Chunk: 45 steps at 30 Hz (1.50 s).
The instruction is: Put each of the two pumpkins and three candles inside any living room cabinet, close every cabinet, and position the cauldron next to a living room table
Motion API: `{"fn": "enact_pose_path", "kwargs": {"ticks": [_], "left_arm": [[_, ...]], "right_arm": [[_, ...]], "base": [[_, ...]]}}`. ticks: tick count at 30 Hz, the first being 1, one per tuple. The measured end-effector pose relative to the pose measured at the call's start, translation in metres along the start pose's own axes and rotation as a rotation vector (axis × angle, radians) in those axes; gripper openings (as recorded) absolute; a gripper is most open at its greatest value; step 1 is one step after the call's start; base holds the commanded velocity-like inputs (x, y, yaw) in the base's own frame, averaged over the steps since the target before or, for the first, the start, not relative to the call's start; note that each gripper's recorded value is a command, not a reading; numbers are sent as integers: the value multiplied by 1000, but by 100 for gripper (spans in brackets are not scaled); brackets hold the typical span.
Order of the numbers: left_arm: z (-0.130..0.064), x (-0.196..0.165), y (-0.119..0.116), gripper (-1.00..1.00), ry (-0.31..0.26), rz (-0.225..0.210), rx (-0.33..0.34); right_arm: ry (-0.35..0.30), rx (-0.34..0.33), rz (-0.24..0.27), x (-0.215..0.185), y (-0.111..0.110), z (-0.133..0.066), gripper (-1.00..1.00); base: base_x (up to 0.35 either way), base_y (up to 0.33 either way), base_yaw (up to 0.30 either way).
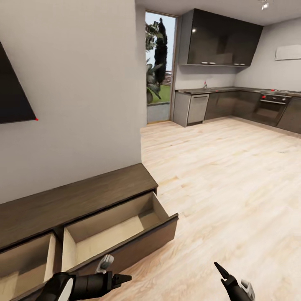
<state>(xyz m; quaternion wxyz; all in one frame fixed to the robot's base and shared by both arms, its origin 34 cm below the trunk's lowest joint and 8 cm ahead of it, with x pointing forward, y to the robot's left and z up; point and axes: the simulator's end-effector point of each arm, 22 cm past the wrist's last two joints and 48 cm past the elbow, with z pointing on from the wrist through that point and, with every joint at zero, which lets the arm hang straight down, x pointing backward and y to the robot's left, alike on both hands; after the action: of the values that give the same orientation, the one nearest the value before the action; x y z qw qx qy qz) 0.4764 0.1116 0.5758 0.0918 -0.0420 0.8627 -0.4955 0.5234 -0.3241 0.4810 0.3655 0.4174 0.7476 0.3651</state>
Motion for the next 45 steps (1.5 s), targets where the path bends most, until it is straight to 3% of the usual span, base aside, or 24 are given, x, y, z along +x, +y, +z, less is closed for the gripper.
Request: {"fn": "enact_pose_path", "kwargs": {"ticks": [12,20,27,28,36,39,45], "left_arm": [[0,-1,0,100,-2,2,-3],[-1,-1,4,100,0,5,-24],[4,-2,26,100,-7,6,-151],[4,-5,37,100,-11,10,-209],[7,-26,76,100,-107,63,-455],[8,-28,80,100,-120,64,-492],[8,-28,82,100,-125,64,-505]], "right_arm": [[-3,8,-1,-2,-3,-2,100],[-18,49,-15,-13,-13,-6,100],[-41,110,-37,-19,-27,-8,100],[-50,116,-46,-21,-28,-8,100],[-58,129,-70,-24,-28,-6,100],[-55,132,-75,-25,-28,-7,100],[-56,146,-80,-28,-34,-12,100]], "base": [[13,-13,-281],[0,0,-281],[0,0,-281],[0,0,-282],[0,0,-281],[0,0,-281],[0,0,-281]]}}
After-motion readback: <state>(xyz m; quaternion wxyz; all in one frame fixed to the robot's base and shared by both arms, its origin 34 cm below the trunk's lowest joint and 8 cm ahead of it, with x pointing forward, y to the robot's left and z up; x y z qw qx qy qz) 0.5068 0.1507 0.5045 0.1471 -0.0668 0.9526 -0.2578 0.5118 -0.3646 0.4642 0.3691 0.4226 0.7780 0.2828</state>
